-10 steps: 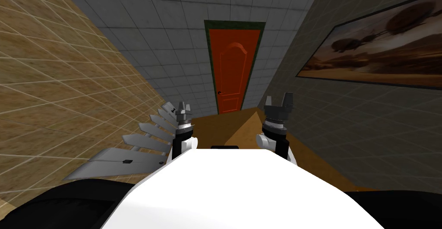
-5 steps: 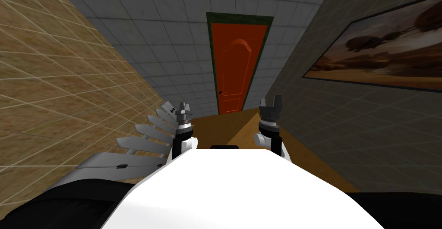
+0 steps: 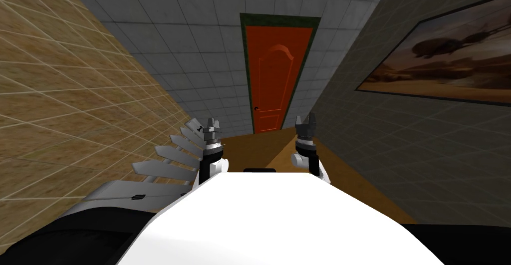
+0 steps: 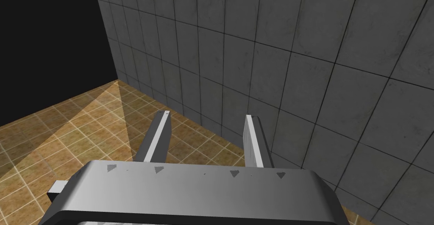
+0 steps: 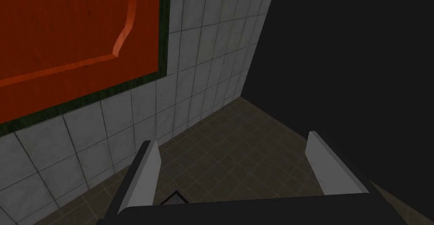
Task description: Pull the door open
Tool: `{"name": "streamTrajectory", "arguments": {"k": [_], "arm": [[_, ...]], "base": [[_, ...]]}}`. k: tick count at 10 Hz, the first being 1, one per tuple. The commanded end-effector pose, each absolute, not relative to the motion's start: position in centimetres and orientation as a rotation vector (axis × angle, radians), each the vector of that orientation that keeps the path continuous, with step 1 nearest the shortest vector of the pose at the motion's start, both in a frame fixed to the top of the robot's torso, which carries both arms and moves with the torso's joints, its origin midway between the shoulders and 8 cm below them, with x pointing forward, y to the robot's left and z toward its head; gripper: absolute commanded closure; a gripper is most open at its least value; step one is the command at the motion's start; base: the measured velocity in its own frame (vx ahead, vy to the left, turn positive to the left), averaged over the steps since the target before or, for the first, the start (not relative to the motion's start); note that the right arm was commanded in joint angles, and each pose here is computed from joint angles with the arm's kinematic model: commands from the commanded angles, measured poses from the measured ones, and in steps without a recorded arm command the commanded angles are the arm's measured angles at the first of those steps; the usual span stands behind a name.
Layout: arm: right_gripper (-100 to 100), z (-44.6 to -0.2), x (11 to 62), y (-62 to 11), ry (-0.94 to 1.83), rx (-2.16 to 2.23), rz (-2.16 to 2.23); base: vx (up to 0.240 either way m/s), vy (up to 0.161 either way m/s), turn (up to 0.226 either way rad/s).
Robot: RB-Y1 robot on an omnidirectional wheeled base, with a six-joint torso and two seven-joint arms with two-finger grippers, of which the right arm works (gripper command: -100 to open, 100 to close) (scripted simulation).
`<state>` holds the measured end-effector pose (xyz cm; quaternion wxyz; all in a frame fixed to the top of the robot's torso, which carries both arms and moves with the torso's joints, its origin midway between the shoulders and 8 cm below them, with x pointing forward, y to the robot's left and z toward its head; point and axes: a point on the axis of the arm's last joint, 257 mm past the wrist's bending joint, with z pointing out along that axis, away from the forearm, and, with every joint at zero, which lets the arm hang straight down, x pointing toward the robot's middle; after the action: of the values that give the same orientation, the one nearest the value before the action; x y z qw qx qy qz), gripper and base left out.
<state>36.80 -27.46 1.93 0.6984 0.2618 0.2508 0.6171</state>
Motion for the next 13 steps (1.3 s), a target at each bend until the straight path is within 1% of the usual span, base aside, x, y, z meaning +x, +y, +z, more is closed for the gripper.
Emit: {"name": "streamTrajectory", "arguments": {"k": [1,8,13], "arm": [[-100,0.8,37.8,-27.3,0.579,0.600,1.385],[-100,-4.5,41.9,-26.4,0.674,0.679,1.420],[-100,-9.2,44.9,-25.8,0.757,0.747,1.431]], "base": [[0.092,0.027,0.022],[0.095,0.034,0.031],[0.106,0.036,0.034]]}}
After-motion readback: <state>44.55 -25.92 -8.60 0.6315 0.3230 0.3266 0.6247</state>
